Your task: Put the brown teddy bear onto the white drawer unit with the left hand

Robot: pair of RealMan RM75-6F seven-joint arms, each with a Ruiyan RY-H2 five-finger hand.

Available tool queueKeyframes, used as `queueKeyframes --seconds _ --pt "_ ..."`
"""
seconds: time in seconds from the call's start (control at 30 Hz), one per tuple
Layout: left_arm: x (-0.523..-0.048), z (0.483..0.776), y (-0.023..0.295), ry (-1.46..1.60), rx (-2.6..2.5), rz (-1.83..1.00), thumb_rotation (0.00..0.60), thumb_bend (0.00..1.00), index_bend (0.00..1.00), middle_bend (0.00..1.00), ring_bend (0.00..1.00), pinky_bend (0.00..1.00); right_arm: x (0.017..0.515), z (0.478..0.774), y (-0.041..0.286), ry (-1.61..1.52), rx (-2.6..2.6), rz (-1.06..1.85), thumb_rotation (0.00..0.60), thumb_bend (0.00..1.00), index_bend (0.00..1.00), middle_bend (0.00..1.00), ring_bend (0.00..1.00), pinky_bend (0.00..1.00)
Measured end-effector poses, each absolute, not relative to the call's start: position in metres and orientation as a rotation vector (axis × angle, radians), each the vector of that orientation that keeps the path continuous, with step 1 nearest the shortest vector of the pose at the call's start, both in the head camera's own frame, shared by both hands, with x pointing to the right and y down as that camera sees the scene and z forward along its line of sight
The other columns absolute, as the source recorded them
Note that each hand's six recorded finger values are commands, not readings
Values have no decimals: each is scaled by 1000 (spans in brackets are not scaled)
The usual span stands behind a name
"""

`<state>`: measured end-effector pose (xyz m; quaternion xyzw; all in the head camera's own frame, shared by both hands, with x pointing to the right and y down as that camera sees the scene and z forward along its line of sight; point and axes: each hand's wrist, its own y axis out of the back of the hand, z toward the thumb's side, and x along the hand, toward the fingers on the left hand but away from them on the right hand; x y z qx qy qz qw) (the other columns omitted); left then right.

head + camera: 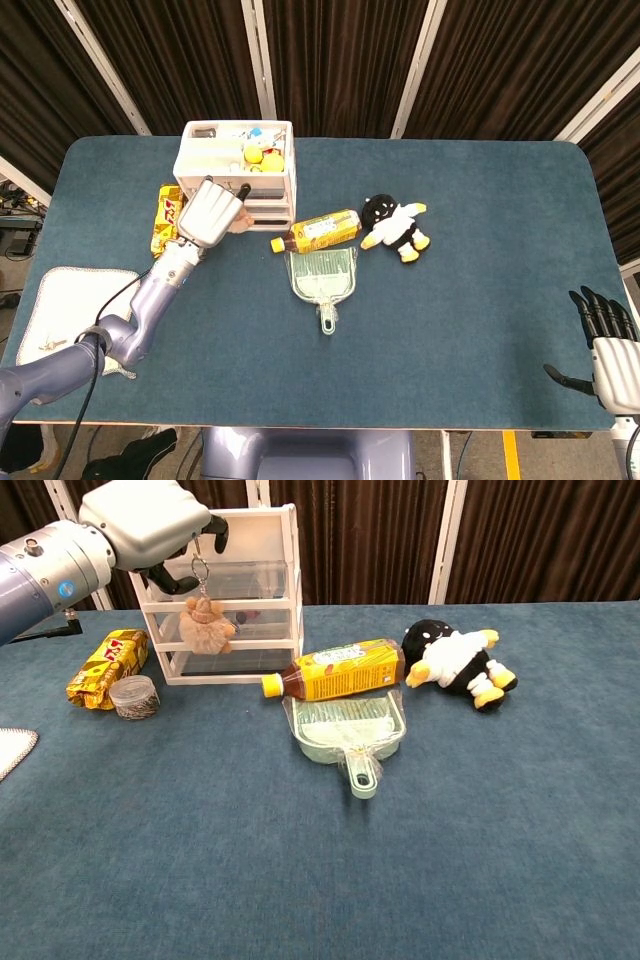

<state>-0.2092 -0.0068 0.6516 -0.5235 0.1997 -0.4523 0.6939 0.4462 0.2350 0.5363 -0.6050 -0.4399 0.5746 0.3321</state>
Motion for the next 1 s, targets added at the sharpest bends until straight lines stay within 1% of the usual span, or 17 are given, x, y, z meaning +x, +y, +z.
queueKeyframes --seconds 0.17,0.4,0.5,0.53,0.6,0.63,0.67,0.7,0.73,0.8,0.83,0.87,0.93,1.0 --pt "-209 646 -5 464 -1180 -998 600 325 328 1000 861 739 447 536 235 -1151 -1579 1504 600 0 0 0 0 0" --pt "-211 629 4 536 -1233 -962 600 326 343 995 849 735 446 537 236 -1140 -1579 1509 600 0 0 0 0 0" --pt "-217 619 11 596 -1272 -951 600 325 346 954 815 707 447 538 236 -1133 -1578 1513 600 0 0 0 0 0" --pt "-220 616 14 617 -1285 -951 600 325 340 909 780 678 447 538 237 -1131 -1577 1516 600 0 0 0 0 0" --pt "-230 609 21 673 -1319 -957 600 323 312 773 675 602 447 538 237 -1127 -1576 1520 600 0 0 0 0 0" --pt "-235 606 25 700 -1336 -963 600 320 279 670 598 551 447 538 237 -1125 -1576 1522 600 0 0 0 0 0" --pt "-243 603 31 734 -1357 -976 600 313 233 526 484 483 447 539 237 -1123 -1576 1523 600 0 0 0 0 0" --pt "-250 600 37 757 -1373 -987 600 304 202 424 399 425 447 539 237 -1120 -1575 1525 600 0 0 0 0 0" --pt "-257 598 43 778 -1388 -1000 600 283 160 274 264 320 447 539 238 -1115 -1576 1528 600 0 0 0 0 0" --pt "-276 593 59 820 -1422 -1036 600 234 99 72 64 120 446 540 238 -1109 -1577 1531 600 0 0 0 0 0" --pt "-285 590 67 836 -1437 -1056 600 208 69 19 14 48 446 540 239 -1106 -1576 1532 600 0 0 0 0 0" --pt "-297 588 79 855 -1457 -1085 600 181 40 0 0 11 446 540 239 -1103 -1576 1533 600 0 0 0 0 0" --pt "-315 585 98 880 -1488 -1140 600 147 10 0 0 0 446 541 239 -1096 -1575 1536 600 0 0 0 0 0" --pt "-337 583 120 903 -1524 -1217 600 130 0 0 0 0 445 541 239 -1090 -1574 1538 600 0 0 0 0 0"
